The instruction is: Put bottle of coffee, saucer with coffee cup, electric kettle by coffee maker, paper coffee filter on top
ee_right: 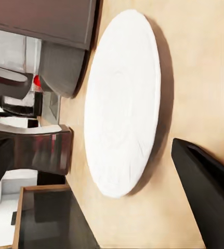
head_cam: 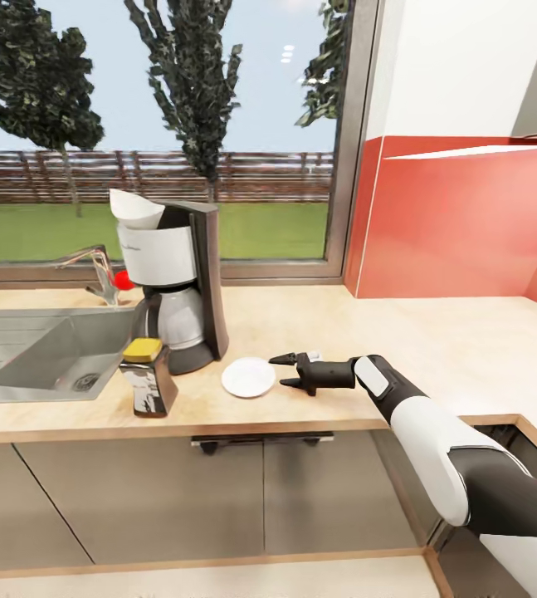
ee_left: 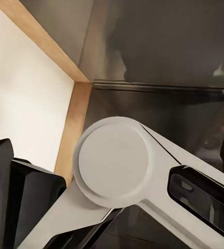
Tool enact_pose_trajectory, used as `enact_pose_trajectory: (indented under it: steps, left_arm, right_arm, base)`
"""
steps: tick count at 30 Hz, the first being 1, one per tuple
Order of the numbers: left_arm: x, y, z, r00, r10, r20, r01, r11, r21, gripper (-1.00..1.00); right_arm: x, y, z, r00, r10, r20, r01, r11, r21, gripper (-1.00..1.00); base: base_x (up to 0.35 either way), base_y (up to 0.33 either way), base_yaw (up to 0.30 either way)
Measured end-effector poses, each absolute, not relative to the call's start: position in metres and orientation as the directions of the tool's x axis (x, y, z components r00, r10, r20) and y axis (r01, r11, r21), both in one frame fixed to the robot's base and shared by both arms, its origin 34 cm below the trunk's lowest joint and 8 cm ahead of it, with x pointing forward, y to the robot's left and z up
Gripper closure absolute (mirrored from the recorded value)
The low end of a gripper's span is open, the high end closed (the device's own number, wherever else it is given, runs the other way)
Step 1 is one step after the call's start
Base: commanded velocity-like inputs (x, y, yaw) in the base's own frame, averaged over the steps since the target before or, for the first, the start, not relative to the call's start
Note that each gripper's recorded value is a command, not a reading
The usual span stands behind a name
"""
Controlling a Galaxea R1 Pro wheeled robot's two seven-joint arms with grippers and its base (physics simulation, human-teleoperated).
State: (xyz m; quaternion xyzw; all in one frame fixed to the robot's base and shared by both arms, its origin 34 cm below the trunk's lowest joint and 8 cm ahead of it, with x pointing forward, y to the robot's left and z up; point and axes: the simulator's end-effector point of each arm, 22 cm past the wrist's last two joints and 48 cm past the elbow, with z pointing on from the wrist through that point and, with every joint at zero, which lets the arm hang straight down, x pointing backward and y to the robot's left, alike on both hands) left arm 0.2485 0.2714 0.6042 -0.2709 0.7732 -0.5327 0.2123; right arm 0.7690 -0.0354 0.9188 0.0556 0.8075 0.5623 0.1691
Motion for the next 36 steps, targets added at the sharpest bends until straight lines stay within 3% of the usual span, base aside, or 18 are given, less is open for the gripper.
enact_pose_trajectory:
  steps: [36]
  left_arm:
    - [0.2485, 0.2711, 0.6042, -0.763, -0.645, -0.039, -0.193, 0.285, -0.939, -1.0]
  right_arm:
    - [0.7692, -0.0358, 0.9186, -0.936, 0.28, -0.212, -0.102, 0.362, 0.926, -1.0]
  base:
    - [-0.122, 0.0, 0.0]
